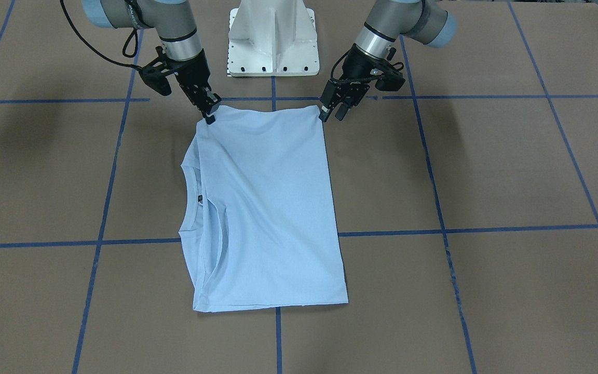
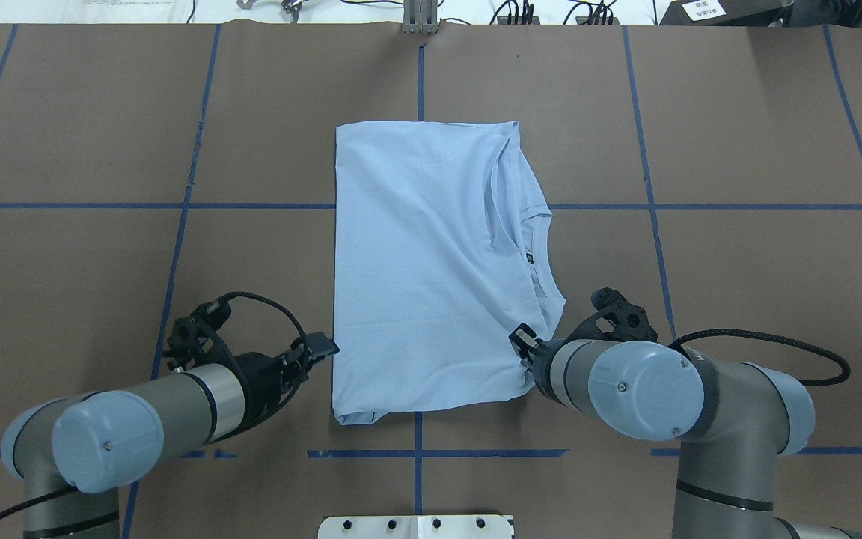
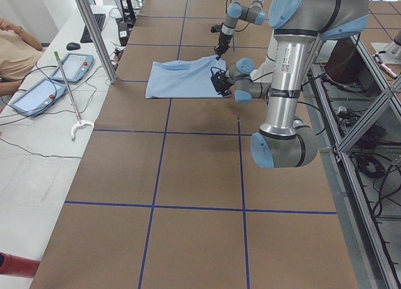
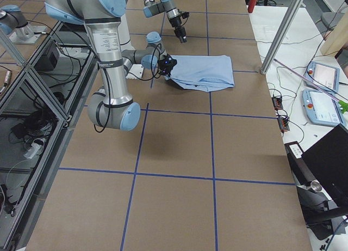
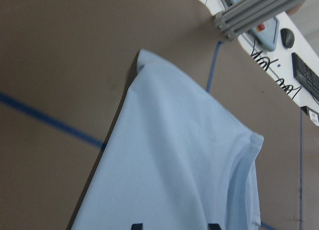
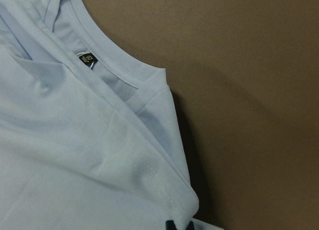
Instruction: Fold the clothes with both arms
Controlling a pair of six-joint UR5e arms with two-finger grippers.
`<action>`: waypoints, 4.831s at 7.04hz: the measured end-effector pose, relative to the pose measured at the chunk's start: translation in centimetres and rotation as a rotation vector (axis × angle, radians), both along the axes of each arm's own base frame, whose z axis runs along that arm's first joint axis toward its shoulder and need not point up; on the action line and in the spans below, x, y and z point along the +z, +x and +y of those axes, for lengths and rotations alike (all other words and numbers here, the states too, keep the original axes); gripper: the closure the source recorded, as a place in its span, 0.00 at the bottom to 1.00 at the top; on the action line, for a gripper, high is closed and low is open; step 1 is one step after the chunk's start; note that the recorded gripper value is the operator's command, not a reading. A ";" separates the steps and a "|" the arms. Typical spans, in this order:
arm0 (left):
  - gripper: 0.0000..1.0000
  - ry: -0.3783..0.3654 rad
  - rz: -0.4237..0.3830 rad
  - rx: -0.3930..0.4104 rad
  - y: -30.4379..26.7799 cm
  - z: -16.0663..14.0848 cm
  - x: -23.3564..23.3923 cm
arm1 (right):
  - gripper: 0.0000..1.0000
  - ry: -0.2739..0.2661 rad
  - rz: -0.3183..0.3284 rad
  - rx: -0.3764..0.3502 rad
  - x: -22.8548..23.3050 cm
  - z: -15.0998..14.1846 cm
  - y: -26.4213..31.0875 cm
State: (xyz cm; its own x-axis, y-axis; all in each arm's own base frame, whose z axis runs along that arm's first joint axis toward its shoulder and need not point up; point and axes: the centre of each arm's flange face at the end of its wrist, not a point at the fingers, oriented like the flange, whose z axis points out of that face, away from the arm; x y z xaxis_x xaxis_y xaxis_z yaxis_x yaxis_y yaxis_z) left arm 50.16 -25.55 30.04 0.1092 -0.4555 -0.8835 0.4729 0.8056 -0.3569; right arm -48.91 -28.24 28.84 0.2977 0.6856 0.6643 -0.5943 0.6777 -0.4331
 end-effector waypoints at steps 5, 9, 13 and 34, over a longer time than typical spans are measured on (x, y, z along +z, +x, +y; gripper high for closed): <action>0.73 -0.024 -0.051 0.053 4.4 4.3 -0.4 | 1.00 0.000 0.001 -0.003 0.1 0.1 -0.1; 1.00 -0.019 -0.044 0.052 4.7 4.2 -0.9 | 1.00 -0.001 0.007 -0.006 0.3 0.2 -0.2; 1.00 0.011 -0.020 0.054 1.3 3.9 -1.8 | 1.00 -0.002 0.015 -0.013 1.1 0.3 0.2; 0.00 0.421 -0.365 -0.219 -1.2 -36.1 -5.7 | 0.43 0.365 0.159 -0.172 4.4 -38.6 5.7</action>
State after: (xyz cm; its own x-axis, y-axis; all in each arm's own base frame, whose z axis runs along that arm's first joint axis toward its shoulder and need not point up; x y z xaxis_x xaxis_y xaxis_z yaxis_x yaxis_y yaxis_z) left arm 48.95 -61.68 24.31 0.3825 -0.1207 -0.9160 0.6760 0.7124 0.1884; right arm -43.23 -66.87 33.19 0.5051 0.3456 0.7908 -0.4991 0.8645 -0.0590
